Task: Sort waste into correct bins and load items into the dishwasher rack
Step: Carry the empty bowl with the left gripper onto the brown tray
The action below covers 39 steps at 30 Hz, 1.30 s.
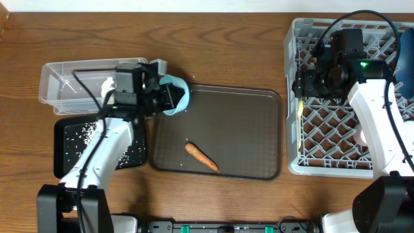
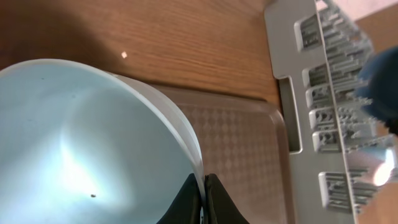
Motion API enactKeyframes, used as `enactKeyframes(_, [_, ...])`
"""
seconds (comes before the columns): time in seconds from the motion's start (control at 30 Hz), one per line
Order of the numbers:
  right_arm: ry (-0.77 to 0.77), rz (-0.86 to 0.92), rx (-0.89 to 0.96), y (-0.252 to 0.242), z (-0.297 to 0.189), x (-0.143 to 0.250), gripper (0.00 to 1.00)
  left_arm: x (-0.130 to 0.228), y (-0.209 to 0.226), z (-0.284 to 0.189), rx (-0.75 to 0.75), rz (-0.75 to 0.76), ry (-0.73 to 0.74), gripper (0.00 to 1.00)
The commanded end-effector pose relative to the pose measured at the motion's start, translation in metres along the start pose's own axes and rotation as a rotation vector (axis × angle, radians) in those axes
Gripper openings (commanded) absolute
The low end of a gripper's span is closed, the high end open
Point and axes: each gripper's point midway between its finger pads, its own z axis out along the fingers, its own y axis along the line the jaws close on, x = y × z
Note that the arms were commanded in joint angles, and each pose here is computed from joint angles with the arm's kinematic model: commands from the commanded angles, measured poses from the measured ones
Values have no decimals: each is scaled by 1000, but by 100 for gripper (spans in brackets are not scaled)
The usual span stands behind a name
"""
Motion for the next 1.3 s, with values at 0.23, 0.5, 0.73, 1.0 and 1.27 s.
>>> enactKeyframes(0.23, [-17,-26,-12,6,-5,-4,77,33,-37,32,-152,292,46,6])
enactKeyframes(0.5, [-16,-25,-12,6,-5,-4,77,67,-63,70,-136,398,96,6])
enactKeyframes(0.73, [-17,-25,-12,6,-5,-4,77,92,-79,100,-85,452,127,6])
enactKeyframes(1.0, [-69,-38,-94,21,-6,-17,79,92,-81,96,-85,453,128,22])
enactKeyframes(1.27, [-130,-126,-193,65,-2,-31,80,45,-53,32,-176,344,50,44])
